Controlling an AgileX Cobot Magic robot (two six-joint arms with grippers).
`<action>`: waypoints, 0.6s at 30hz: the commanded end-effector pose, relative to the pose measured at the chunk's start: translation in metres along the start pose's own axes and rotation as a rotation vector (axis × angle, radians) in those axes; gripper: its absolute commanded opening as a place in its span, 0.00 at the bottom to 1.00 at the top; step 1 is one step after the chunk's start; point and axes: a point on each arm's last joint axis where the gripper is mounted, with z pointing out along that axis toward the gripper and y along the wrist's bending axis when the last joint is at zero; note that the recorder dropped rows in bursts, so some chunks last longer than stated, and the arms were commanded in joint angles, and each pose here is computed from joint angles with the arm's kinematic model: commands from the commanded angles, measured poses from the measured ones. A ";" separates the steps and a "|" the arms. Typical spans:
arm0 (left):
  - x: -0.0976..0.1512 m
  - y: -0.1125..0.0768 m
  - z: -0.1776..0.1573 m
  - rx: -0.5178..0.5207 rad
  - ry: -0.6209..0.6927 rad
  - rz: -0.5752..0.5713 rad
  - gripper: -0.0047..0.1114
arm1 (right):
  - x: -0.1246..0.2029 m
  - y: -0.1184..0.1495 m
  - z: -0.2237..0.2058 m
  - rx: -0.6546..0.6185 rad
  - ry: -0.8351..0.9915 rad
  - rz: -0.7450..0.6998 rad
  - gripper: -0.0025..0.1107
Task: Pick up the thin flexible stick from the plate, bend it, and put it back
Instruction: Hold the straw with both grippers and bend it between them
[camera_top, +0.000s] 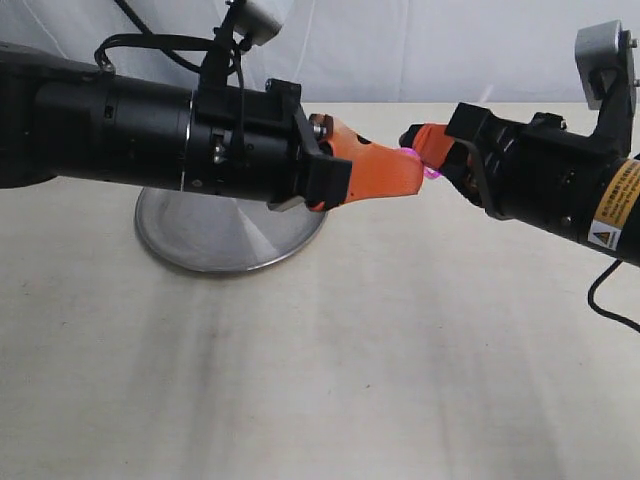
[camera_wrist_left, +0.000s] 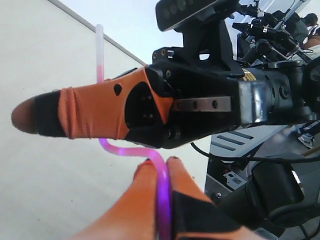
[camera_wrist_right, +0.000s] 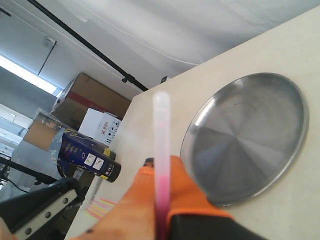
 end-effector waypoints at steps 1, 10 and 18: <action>-0.009 0.003 0.000 -0.046 -0.066 -0.026 0.04 | 0.006 0.008 0.000 -0.089 0.043 -0.041 0.01; -0.009 0.005 -0.001 -0.074 -0.070 -0.027 0.04 | 0.007 0.010 0.000 -0.115 0.051 0.016 0.01; -0.010 0.007 -0.001 -0.098 -0.073 -0.027 0.04 | 0.008 0.012 0.000 -0.126 0.058 0.039 0.01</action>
